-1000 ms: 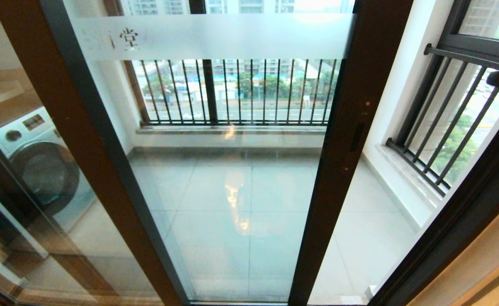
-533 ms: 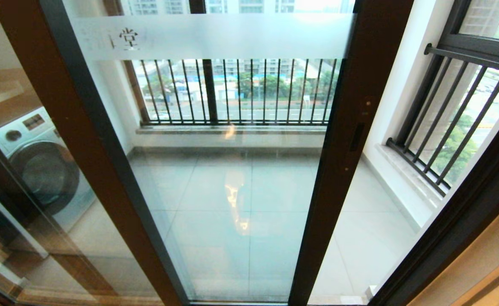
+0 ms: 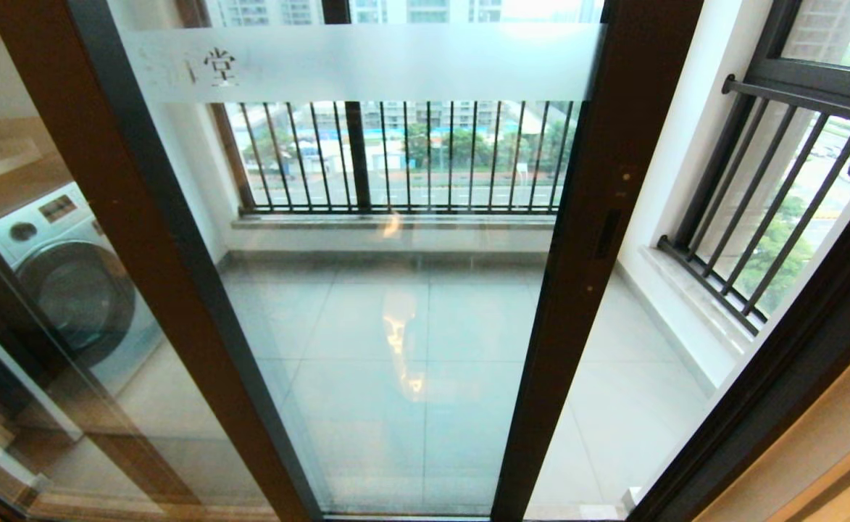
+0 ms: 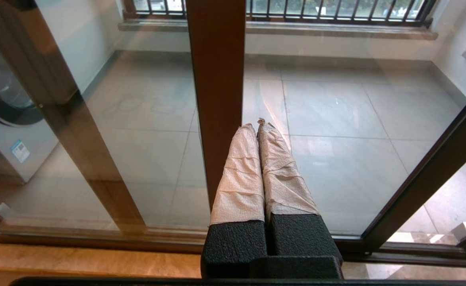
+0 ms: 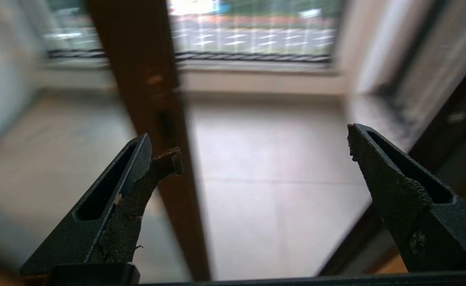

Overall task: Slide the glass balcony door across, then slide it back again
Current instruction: Close the slid door

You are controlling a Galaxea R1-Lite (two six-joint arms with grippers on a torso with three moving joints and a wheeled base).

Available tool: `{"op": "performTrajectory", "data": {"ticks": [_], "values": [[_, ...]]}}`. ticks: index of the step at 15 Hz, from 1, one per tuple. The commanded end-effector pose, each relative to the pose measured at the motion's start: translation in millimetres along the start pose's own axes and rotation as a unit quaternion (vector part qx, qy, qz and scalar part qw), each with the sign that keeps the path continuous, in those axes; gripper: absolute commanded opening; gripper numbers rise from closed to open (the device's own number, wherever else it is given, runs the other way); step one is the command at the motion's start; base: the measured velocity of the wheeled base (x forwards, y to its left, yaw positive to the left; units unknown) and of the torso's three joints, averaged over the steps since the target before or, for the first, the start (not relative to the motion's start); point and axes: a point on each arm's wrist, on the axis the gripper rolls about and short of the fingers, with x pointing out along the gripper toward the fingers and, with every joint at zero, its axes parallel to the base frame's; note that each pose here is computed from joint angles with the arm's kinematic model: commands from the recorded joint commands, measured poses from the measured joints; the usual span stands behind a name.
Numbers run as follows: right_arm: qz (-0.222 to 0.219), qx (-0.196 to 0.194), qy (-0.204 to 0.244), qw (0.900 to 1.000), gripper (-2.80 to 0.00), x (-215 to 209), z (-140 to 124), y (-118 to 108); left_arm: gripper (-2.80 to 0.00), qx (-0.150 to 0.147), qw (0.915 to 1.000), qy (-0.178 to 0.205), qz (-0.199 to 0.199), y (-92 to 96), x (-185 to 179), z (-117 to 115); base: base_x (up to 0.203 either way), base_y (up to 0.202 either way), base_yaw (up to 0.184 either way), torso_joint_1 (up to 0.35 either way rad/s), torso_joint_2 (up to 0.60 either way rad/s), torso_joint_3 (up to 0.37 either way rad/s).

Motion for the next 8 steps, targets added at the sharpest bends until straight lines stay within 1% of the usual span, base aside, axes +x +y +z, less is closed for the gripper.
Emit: {"op": "performTrajectory", "data": {"ticks": [1, 2, 3, 5, 6, 7, 8], "values": [[-0.120, -0.012, 0.022, 0.992, 0.00, 34.5, -14.8, 15.1, -2.80, 0.000, 1.0000, 0.001, -0.001, 0.0, 0.1, -0.1, 0.000, 0.000, 0.000, 0.000, 0.00, 0.000], [-0.136, -0.012, 0.012, 0.991, 0.00, 48.5, -18.0, 26.0, -2.80, 0.000, 1.0000, 0.000, 0.000, 0.0, 0.0, 0.4, 0.000, 0.000, 0.000, 0.000, 0.00, 0.000], [-0.142, -0.010, 0.010, 0.990, 0.00, 58.5, -22.5, 36.1, -2.80, 0.000, 1.0000, 0.000, 0.000, 0.0, 0.0, 0.4, 0.000, 0.000, 0.000, 0.000, 0.00, 0.000], [-0.128, 0.009, 0.015, 0.992, 0.00, 73.0, -35.3, 61.8, -2.80, 0.000, 1.0000, 0.001, 0.000, 0.0, 0.1, -0.1, 0.000, 0.000, 0.000, 0.000, 0.00, 0.000], [-0.112, 0.036, 0.010, 0.993, 0.00, 77.1, -40.0, 75.1, -2.80, 0.000, 1.0000, 0.000, 0.000, 0.0, 0.0, 0.3, 0.000, 0.000, 0.000, 0.000, 0.00, 0.000], [-0.090, 0.082, 0.002, 0.993, 0.00, 79.4, -43.7, 89.0, -2.80, 0.000, 1.0000, 0.001, 0.000, 0.0, 0.1, -0.1, 0.000, 0.000, 0.000, 0.000, 0.00, 0.000], [-0.069, 0.134, -0.002, 0.988, 0.00, 81.9, -48.7, 102.0, -2.80, 0.000, 1.0000, 0.001, 0.000, 0.0, 0.1, 0.0, 0.000, 0.000, 0.000, 0.000, 0.00, 0.000]]}}
